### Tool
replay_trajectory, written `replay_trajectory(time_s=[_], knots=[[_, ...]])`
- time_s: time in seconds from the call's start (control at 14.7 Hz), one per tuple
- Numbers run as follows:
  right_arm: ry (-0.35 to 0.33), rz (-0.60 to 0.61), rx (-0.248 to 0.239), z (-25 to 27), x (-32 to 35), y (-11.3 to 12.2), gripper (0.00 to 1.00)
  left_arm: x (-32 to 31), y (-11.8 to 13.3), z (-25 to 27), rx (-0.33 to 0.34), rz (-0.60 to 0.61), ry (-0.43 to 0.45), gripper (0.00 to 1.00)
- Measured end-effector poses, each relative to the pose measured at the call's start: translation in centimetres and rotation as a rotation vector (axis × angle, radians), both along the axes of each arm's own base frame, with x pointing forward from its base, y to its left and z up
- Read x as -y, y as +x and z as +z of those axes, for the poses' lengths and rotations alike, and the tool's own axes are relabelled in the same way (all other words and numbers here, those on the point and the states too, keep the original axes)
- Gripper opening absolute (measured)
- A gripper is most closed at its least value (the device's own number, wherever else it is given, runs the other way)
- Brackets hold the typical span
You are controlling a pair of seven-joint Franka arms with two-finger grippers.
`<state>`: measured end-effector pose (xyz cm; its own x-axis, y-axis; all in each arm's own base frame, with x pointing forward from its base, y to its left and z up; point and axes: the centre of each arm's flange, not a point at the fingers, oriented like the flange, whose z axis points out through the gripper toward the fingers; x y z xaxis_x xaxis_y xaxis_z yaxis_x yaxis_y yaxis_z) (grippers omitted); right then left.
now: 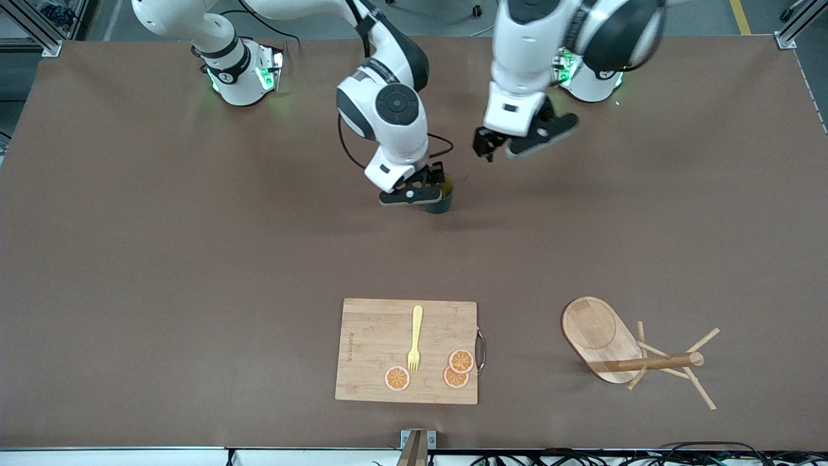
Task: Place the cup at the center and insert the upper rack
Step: 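Release the mug with the right gripper while the left gripper lowers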
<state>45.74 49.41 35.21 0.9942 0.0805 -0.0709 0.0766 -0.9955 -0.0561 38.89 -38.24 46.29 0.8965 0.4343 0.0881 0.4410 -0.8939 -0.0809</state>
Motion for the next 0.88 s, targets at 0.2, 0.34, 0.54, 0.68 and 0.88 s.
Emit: replay_trajectory(time_s=[0.2,0.34,0.54,0.68,0.88], knots=[[-0.008,0.073,-0.046,4.8,7.4,4.4,1.00,3.6,-5.2,-3.0,0.024,0.024,0.034,1.00],[-0.002,0.132,-0.079,7.3,14.0,7.5,1.00,5.3,-7.6,-3.8,0.048,0.042,0.045,1.00],[0.026,0.174,-0.099,10.4,24.5,11.3,1.00,8.5,-11.2,-6.2,0.150,0.070,0.080,1.00],[0.026,0.169,-0.100,12.0,31.4,13.1,1.00,10.7,-13.3,-9.5,0.214,0.102,0.091,1.00],[0.001,0.102,-0.072,14.9,41.1,15.4,1.00,13.5,-15.2,-14.5,0.256,0.112,0.085,0.99]])
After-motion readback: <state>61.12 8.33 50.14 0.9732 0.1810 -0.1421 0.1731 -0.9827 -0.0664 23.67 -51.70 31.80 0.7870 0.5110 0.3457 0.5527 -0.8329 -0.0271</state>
